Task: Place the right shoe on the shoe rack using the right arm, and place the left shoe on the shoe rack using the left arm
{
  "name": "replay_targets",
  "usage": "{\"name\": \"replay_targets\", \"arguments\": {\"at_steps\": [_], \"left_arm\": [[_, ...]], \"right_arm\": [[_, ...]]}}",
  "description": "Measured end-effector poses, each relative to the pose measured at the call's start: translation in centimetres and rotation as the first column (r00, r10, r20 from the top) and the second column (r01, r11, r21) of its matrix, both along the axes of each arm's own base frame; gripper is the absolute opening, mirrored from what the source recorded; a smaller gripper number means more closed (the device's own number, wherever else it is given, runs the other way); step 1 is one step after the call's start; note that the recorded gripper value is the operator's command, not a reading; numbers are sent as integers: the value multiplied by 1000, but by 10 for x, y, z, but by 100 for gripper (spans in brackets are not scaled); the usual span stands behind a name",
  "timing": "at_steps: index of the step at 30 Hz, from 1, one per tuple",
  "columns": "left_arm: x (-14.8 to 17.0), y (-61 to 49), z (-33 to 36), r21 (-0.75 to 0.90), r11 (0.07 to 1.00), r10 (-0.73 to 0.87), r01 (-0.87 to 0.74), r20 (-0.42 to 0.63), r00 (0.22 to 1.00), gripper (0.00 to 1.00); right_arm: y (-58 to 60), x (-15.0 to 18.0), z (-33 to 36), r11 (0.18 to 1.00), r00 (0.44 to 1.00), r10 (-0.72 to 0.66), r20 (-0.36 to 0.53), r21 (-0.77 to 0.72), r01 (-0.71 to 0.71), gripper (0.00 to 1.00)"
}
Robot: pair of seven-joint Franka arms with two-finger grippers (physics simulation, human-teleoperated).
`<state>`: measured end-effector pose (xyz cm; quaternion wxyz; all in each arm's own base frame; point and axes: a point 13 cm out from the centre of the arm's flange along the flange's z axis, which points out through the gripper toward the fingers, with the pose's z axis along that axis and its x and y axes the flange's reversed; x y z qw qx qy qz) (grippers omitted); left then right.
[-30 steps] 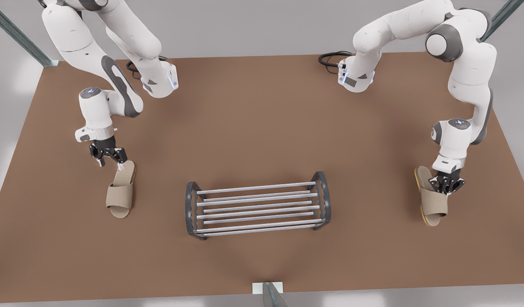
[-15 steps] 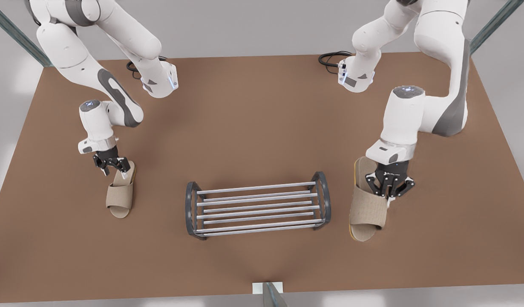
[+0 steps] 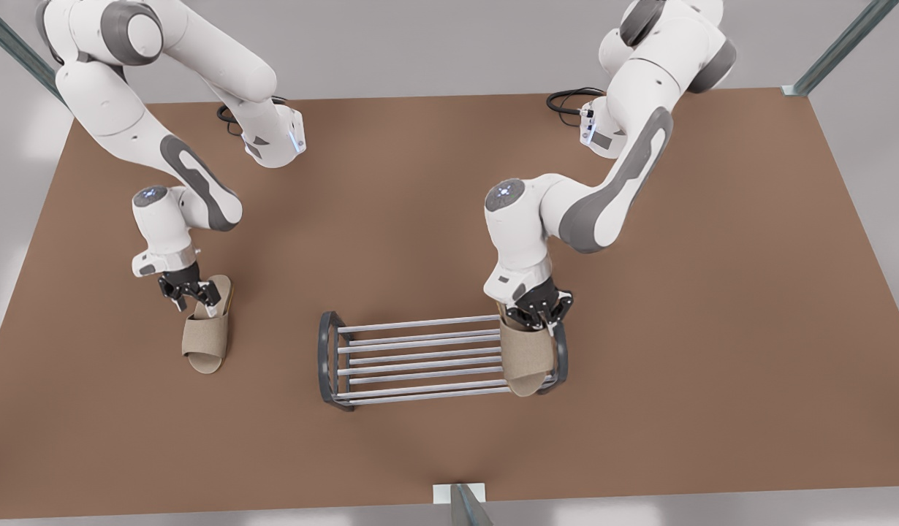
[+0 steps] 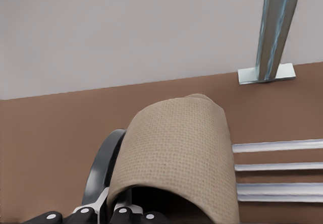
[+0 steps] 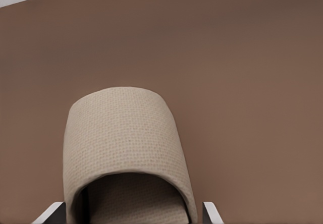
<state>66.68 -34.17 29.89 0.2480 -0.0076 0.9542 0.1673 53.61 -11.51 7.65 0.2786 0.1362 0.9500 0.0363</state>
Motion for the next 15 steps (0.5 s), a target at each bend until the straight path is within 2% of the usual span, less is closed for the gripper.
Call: {"name": "replay_targets", "arguments": {"at_steps": [8, 15], "left_arm": [[1, -33, -14, -66, 987, 154, -149, 75, 985, 21], [-8, -41, -32, -78, 976, 213, -204, 118, 970, 21]], "right_arm": [[-2, 5, -9, 1000, 1000, 11, -4, 0, -11, 100], [-3, 6, -11, 1000, 1000, 18, -5, -4, -18, 100]]}}
